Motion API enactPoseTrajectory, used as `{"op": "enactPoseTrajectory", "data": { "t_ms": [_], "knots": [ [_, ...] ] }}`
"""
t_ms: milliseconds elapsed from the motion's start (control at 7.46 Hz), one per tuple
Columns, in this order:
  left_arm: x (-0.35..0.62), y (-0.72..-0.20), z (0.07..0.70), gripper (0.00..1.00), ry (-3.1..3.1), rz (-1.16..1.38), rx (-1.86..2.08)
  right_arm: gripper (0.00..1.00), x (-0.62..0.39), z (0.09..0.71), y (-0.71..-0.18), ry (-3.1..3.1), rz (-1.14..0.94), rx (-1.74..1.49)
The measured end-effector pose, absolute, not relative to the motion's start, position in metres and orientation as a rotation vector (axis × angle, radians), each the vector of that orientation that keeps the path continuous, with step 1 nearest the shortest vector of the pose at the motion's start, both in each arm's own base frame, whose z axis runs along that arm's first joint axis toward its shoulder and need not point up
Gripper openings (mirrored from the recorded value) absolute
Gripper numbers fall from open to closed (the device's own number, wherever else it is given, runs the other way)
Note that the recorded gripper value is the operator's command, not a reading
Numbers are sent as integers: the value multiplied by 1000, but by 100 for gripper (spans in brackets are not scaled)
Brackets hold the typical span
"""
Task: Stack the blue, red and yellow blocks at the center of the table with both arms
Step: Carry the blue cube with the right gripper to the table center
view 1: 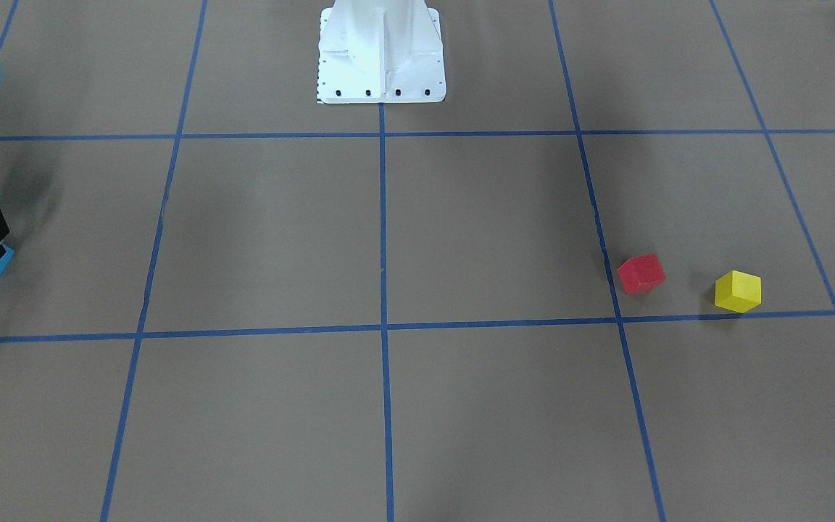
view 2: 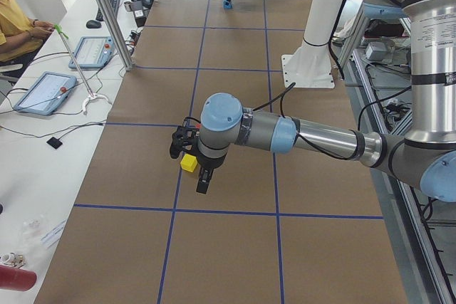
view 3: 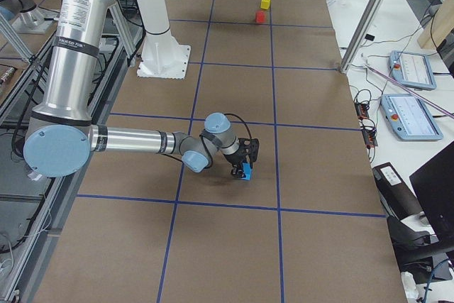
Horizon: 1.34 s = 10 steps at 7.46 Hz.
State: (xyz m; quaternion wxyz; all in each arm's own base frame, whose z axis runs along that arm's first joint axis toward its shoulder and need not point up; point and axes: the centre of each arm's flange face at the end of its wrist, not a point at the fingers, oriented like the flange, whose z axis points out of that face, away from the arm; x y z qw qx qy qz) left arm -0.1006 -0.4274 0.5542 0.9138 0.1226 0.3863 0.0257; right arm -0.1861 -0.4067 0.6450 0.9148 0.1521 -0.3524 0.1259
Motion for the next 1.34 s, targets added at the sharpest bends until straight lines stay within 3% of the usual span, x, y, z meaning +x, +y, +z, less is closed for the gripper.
{"op": "enactPoseTrajectory", "data": {
  "t_ms": [268,670,1340],
  "knots": [
    [-100,-425,557,100,796,50,246,0,-218,594,-446,-787,162,419],
    [-100,-424,558,100,797,48,244,0,-328,457,-498,-974,27,564],
    [-100,-423,566,100,798,41,227,0,-556,247,-460,-817,60,419]
  ]
}}
